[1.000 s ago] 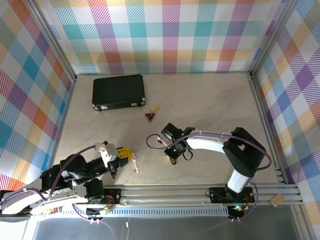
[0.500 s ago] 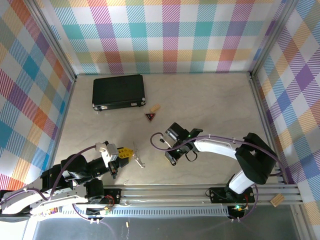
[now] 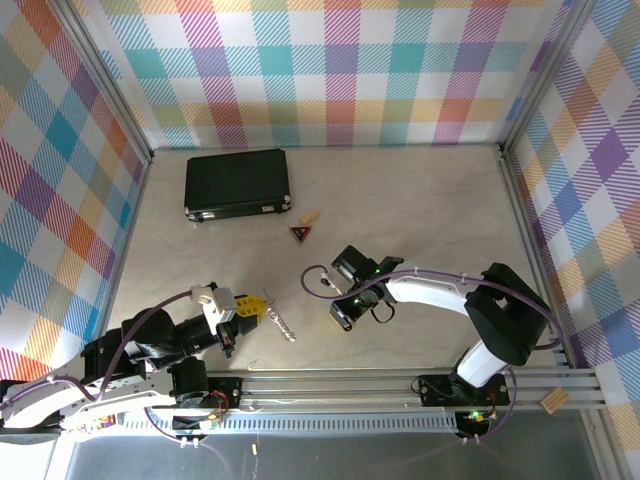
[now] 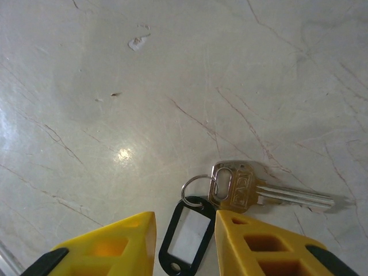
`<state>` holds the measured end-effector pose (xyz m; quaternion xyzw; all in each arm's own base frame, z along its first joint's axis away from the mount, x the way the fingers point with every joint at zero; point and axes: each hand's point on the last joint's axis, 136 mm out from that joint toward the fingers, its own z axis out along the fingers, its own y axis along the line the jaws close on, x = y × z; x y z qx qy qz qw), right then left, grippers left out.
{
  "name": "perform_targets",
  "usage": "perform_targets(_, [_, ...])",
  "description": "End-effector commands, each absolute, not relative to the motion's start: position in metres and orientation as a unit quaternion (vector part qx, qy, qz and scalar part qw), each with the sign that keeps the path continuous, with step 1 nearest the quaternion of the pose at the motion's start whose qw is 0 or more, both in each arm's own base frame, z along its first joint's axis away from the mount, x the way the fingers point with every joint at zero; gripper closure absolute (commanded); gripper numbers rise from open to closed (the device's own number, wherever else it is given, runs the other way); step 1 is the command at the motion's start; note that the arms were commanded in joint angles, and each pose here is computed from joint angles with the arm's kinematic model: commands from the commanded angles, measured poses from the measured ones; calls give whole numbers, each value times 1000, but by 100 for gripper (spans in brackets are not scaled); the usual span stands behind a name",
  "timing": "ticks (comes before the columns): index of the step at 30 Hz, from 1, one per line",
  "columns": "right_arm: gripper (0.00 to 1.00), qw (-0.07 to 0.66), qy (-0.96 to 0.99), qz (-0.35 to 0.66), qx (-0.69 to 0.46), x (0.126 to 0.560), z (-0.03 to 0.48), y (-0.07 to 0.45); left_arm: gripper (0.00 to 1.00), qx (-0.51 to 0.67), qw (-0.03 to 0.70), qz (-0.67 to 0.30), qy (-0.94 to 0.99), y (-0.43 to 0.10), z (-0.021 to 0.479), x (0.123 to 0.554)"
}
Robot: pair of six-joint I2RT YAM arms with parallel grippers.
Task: Put the keys on the keyring
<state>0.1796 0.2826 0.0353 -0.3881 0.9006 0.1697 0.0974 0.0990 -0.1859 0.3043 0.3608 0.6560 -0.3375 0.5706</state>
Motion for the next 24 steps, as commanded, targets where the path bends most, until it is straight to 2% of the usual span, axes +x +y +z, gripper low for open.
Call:
perform_targets(1, [67,101,902,153,-391,183,37,287,100,346,586,-351,643,-186,317,100])
perform_targets(24, [78,108,907,76,-400,190,24,292,100,344,588,-350,643,-184,317,100])
